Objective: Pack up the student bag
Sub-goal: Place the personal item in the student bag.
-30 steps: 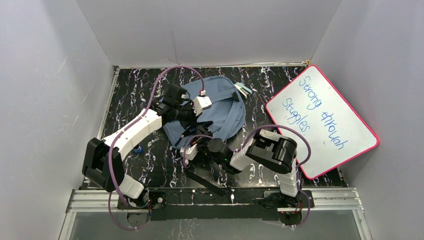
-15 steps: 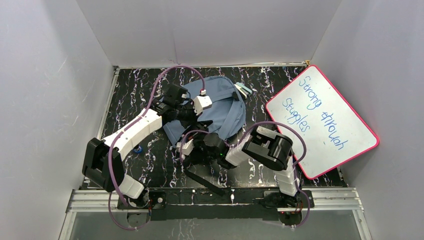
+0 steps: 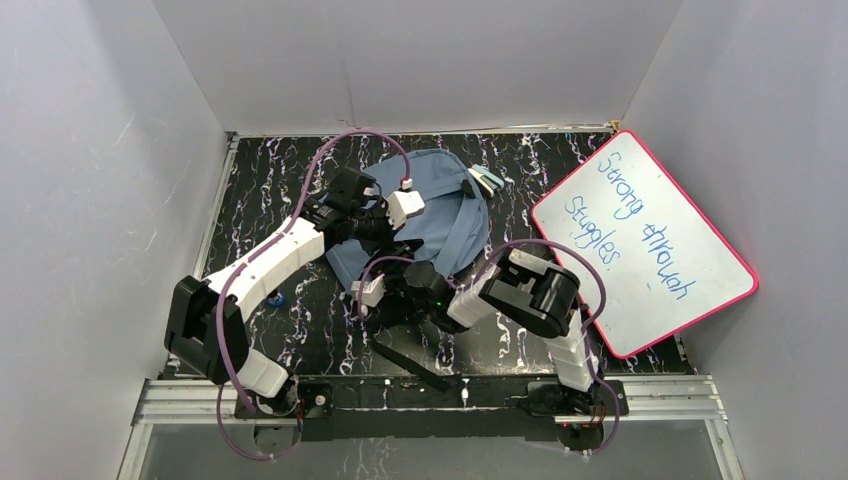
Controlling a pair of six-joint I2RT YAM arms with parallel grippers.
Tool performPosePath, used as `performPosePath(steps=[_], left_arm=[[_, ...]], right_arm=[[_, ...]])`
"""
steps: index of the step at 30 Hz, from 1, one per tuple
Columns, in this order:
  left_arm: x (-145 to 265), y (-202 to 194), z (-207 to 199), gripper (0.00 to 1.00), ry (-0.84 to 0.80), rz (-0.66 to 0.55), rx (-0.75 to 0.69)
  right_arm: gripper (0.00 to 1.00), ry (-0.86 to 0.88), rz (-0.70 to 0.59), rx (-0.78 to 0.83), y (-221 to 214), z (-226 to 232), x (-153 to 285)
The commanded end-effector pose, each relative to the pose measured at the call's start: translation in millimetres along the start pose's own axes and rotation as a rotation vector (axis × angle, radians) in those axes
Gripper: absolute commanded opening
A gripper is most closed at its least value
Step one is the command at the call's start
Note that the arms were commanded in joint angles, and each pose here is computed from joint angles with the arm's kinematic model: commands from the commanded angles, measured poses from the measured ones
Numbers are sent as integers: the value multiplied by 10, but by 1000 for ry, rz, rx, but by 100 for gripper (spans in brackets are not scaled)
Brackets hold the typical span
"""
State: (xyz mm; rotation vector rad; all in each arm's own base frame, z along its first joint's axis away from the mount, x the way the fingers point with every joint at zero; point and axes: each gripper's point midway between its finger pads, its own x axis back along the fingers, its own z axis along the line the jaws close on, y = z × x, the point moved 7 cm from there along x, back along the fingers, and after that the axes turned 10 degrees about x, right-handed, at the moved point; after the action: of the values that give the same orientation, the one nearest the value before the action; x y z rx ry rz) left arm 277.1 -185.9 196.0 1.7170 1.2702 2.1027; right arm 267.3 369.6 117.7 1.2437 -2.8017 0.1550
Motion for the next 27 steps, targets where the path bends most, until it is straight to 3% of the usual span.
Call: performPosePath(steps=[1,19,27], left_arm=[[129,231,-175,0,-93,-85,-20],[13,176,-93,0,-55,-35,-8],[2,175,-84,0,-50,-31,-4]], right_arm=[[43,-88,25,-67,-114,-250,85],[49,-7,-27,-237,1,-387,799],[48,31,-110,-576,67,-432,1123]])
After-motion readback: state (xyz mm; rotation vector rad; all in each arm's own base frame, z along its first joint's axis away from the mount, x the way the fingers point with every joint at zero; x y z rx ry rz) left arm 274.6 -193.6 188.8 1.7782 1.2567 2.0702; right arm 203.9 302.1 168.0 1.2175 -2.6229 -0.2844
